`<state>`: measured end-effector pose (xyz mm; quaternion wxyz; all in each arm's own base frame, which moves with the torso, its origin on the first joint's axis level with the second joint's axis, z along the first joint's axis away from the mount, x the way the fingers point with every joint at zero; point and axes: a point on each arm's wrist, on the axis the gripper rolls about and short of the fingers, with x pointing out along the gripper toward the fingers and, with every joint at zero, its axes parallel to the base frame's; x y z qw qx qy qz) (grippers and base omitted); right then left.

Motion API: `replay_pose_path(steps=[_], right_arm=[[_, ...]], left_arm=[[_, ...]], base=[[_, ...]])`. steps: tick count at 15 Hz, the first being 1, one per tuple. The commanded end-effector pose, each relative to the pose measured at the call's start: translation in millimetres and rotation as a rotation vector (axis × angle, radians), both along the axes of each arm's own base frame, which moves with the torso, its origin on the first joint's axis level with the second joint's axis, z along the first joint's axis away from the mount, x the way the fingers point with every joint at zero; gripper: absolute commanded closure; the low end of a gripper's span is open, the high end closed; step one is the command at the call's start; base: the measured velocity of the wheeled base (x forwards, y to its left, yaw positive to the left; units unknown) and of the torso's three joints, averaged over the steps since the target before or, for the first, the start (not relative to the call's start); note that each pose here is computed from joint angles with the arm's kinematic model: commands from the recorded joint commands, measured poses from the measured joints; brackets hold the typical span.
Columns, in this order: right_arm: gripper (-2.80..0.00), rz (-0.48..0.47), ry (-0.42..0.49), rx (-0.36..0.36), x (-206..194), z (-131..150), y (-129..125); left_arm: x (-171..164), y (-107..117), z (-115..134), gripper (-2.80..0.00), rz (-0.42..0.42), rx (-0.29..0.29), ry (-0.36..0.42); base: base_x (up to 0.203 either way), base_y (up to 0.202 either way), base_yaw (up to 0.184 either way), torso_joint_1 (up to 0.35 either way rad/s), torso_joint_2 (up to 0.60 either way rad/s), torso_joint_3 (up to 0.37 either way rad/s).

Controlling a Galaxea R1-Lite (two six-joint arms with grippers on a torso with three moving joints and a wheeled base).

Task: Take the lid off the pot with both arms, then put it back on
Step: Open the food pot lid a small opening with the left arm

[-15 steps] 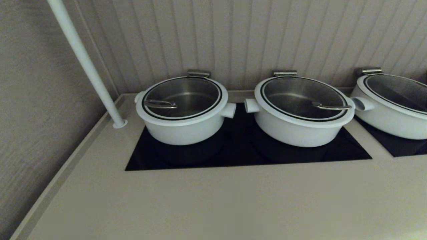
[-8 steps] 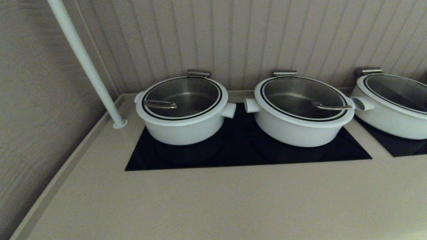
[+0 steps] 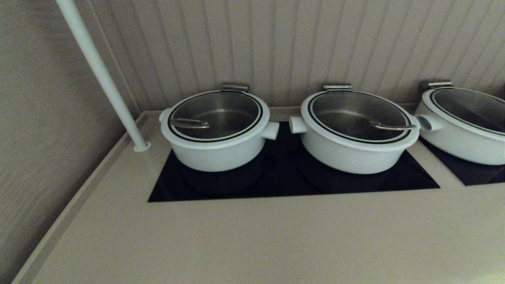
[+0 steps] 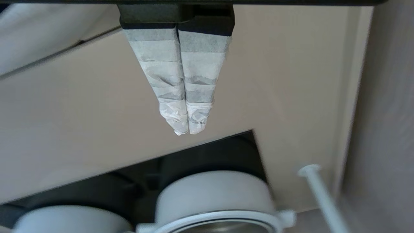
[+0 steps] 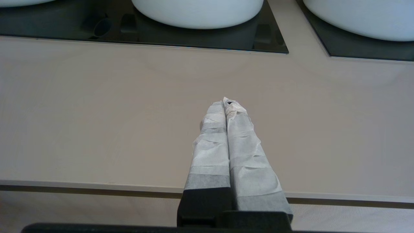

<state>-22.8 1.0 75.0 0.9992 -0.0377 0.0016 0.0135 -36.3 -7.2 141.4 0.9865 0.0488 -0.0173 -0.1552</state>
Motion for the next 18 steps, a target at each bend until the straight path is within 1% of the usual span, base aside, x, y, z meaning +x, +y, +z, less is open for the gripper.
replay_pose_path(steps=[1,3,6,9,12,14,18], right_arm=[[0.00,0.001,0.000,-0.001,0,0,0],[0.00,0.001,0.000,-0.001,0,0,0],[0.00,0.001,0.000,-0.001,0,0,0],[0.00,0.001,0.000,-0.001,0,0,0],[0.00,0.000,0.000,-0.001,0,0,0],[0.00,-0.001,0.000,-0.001,0,0,0],[0.00,0.001,0.000,-0.001,0,0,0]], left_arm=[[7,-1,8,0.00,-0.030,0.001,0.041],[9,-1,12,0.00,-0.066,0.002,0.050],[15,-2,19,0.00,-0.103,0.026,0.075],[26,-3,29,0.00,-0.174,0.027,0.124],[42,-4,39,0.00,-0.226,0.062,0.166],[50,-5,46,0.00,-0.255,0.074,0.183],[67,-5,53,0.00,-0.277,0.086,0.234]], base=[[0.000,0.000,0.000,0.000,0.00,0.000],[0.000,0.000,0.000,0.000,0.00,0.000],[0.000,0.000,0.000,0.000,0.00,0.000],[0.000,0.000,0.000,0.000,0.00,0.000],[0.000,0.000,0.000,0.000,0.00,0.000],[0.000,0.000,0.000,0.000,0.00,0.000],[0.000,0.000,0.000,0.000,0.00,0.000]])
